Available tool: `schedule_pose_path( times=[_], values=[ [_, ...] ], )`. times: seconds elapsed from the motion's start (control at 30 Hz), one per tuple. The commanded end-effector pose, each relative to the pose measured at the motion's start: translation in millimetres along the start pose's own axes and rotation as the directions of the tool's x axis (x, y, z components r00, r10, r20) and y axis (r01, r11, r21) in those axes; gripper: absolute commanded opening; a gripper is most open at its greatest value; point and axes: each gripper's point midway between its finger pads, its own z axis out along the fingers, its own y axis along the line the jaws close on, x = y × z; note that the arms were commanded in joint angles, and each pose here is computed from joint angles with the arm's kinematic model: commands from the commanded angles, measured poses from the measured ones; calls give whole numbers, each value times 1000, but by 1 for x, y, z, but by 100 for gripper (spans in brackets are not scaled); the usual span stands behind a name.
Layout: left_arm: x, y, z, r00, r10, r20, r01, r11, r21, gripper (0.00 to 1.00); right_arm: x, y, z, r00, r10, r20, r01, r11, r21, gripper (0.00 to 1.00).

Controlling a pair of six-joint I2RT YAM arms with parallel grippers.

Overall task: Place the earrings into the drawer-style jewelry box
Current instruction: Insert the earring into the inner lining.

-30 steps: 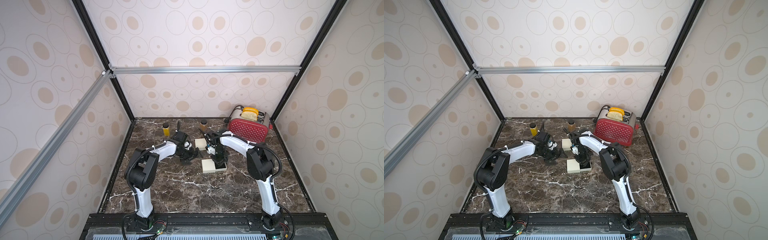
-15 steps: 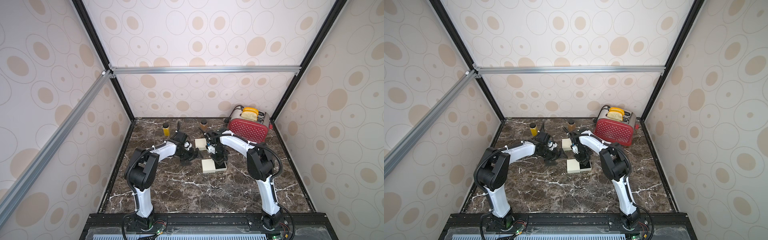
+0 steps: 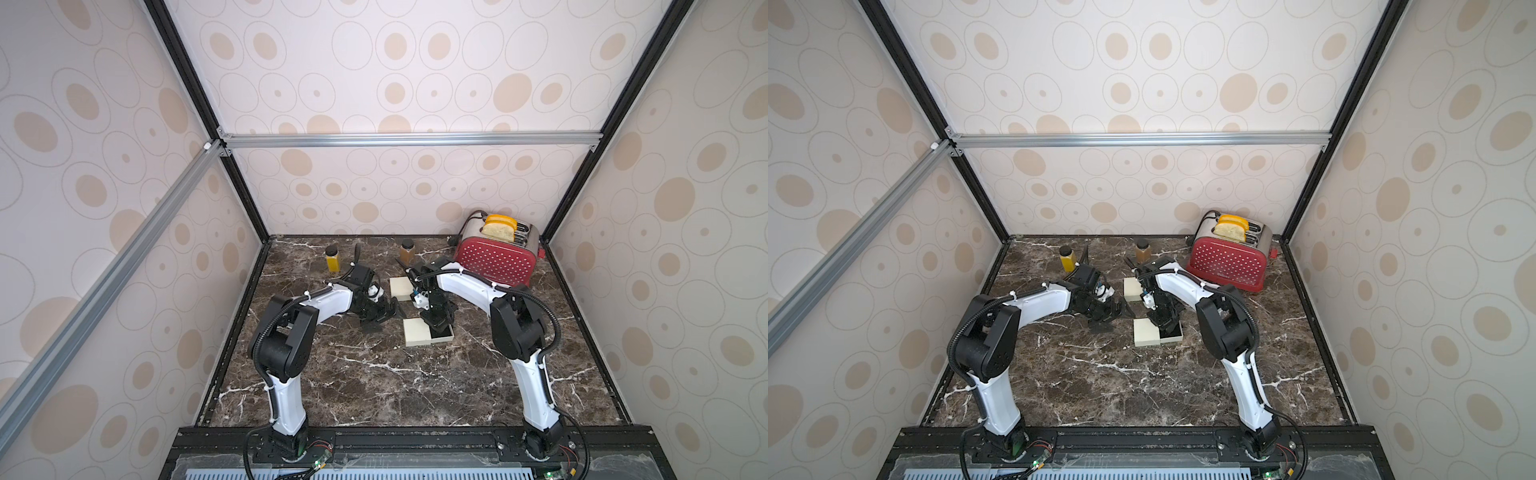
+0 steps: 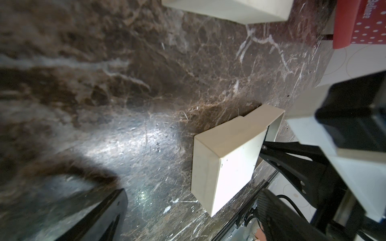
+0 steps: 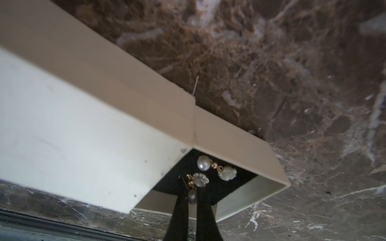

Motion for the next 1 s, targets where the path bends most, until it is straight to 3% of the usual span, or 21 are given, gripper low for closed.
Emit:
schedule_pose_path(
  times=[0.0,0.47,0.97],
  values=[
    [-2,-8,-10,999,31,23,-31,999,19,99,7,-1,5,999,-7,-52,8,1000,22,0],
    [-2,-8,-10,999,31,22,-31,999,19,99,-2,-4,-12,1000,7,9,-7,999,40,0],
    [-1,-9,-12,999,34,24,-35,999,24,99,1,-7,-2,999,14,-45,-11,998,57,0]
  ],
)
